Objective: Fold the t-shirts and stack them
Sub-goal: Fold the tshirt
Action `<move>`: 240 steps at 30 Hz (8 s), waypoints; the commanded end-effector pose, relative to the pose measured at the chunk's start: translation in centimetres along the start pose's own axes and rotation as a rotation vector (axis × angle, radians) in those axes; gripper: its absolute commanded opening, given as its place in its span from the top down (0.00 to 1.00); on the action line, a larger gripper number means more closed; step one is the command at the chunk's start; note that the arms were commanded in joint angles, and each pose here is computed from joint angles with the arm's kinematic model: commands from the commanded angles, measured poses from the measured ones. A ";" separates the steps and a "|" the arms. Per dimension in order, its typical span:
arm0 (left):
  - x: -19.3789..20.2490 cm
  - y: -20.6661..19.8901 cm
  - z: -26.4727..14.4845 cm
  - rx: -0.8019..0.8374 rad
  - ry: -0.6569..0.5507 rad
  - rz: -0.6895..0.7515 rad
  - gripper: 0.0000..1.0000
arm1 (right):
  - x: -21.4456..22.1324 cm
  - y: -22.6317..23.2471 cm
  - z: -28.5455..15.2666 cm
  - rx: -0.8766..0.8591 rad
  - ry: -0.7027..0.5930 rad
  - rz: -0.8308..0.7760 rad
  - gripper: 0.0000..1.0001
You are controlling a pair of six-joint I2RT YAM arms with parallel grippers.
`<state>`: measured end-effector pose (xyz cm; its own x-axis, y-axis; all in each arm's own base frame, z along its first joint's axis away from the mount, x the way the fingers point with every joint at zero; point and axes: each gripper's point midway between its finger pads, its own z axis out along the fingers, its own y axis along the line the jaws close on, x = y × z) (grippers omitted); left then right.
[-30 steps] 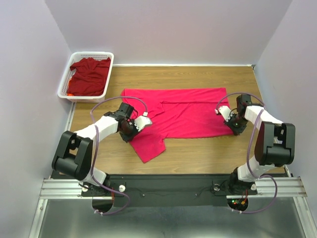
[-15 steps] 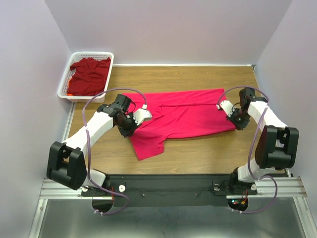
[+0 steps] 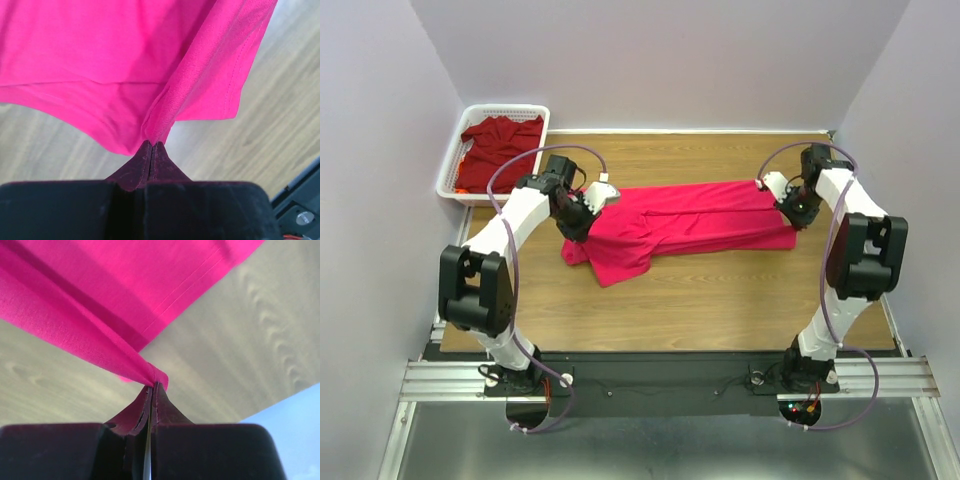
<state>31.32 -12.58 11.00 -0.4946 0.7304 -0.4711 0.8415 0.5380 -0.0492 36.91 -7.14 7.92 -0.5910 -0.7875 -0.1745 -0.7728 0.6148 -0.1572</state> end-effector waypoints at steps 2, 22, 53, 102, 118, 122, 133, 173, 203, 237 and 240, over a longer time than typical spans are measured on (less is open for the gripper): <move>-2.0 2.2 -0.6 -0.002 -0.046 -0.004 1.00 | -2.0 -2.3 -0.5 0.010 -0.038 -0.006 1.00; -3.0 9.8 2.8 -0.067 -0.041 -0.090 0.97 | -6.7 -6.4 2.6 0.000 -0.103 0.083 0.88; 5.6 3.1 1.3 0.017 -0.097 -0.255 0.40 | -2.1 0.4 3.1 -0.337 -0.146 0.694 0.56; 4.0 2.4 1.4 0.018 -0.095 -0.267 1.00 | -2.6 -1.8 3.0 -0.274 -0.153 0.739 0.99; 10.5 1.8 1.7 -0.033 0.036 -0.241 1.00 | 1.6 0.0 4.1 -0.254 -0.040 0.643 0.99; 11.7 1.6 2.5 -0.034 0.064 -0.245 1.00 | 2.3 0.7 4.9 -0.268 -0.014 0.638 0.99; 7.4 0.0 -1.9 -0.009 -0.081 -0.188 0.38 | 0.2 0.2 -0.2 -0.260 -0.111 0.619 0.56; -0.5 -7.6 2.3 0.056 0.018 0.181 1.00 | -4.6 3.0 1.5 -0.348 -0.197 0.683 0.65; -11.7 10.1 5.2 -0.161 -0.117 0.022 1.00 | -3.4 3.3 3.4 -0.346 -0.146 0.660 0.67; -1.4 3.2 2.4 -0.045 -0.142 -0.302 0.60 | -6.6 3.8 3.7 -0.328 -0.179 0.639 0.76; 1.1 2.7 4.3 -0.048 -0.087 -0.358 0.61 | -5.4 4.0 5.2 -0.306 -0.132 0.646 0.76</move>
<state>34.76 -11.99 7.79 -0.6995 0.4992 -0.5113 0.6450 0.7491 -0.1510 38.00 0.42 4.79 -0.9274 -0.2573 -0.2716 -0.3393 0.8842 0.3210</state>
